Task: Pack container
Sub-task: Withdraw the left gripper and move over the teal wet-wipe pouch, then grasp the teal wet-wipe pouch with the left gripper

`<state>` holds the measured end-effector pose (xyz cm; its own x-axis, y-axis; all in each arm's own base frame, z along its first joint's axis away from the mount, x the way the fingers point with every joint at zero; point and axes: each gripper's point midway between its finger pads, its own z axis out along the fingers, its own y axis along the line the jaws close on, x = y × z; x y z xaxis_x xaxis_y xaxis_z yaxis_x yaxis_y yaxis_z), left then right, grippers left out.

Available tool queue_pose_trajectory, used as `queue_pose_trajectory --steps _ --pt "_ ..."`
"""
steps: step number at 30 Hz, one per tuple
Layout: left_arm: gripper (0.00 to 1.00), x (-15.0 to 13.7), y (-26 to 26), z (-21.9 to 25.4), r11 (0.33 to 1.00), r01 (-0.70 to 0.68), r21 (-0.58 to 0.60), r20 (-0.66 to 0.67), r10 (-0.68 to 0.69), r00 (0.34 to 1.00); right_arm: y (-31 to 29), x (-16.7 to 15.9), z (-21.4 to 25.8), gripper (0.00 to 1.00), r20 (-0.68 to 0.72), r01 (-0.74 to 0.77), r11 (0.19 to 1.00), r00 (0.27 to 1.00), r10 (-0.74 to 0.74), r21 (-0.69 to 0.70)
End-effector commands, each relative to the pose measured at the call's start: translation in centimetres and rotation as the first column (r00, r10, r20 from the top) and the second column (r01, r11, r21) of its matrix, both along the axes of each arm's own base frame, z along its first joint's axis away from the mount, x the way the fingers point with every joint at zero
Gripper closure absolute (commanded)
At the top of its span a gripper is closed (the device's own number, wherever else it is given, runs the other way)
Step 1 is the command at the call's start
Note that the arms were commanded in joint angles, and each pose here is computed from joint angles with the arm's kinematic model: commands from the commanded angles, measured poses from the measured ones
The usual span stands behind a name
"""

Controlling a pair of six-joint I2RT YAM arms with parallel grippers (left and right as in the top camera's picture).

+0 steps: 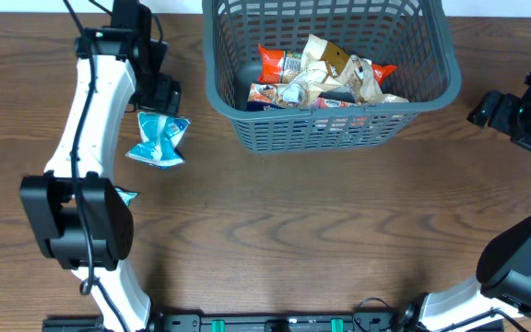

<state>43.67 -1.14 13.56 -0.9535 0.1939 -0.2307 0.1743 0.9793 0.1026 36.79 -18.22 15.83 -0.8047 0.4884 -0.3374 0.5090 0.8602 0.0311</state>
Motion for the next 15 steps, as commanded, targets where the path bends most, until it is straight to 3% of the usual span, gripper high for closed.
queue_pose_trajectory --steps 1,15 --pt "0.11 -0.5 -0.7 -1.3 0.998 0.027 -0.05 -0.026 -0.028 0.999 -0.1 -0.2 -0.3 0.01 -0.01 -0.012 1.0 1.0 0.012 0.002" --pt "0.1 -5.0 1.1 -9.5 0.995 -0.062 -0.079 -0.174 0.047 0.984 -0.1 -0.3 -0.4 0.01 -0.014 -0.012 1.0 1.0 0.012 0.004"
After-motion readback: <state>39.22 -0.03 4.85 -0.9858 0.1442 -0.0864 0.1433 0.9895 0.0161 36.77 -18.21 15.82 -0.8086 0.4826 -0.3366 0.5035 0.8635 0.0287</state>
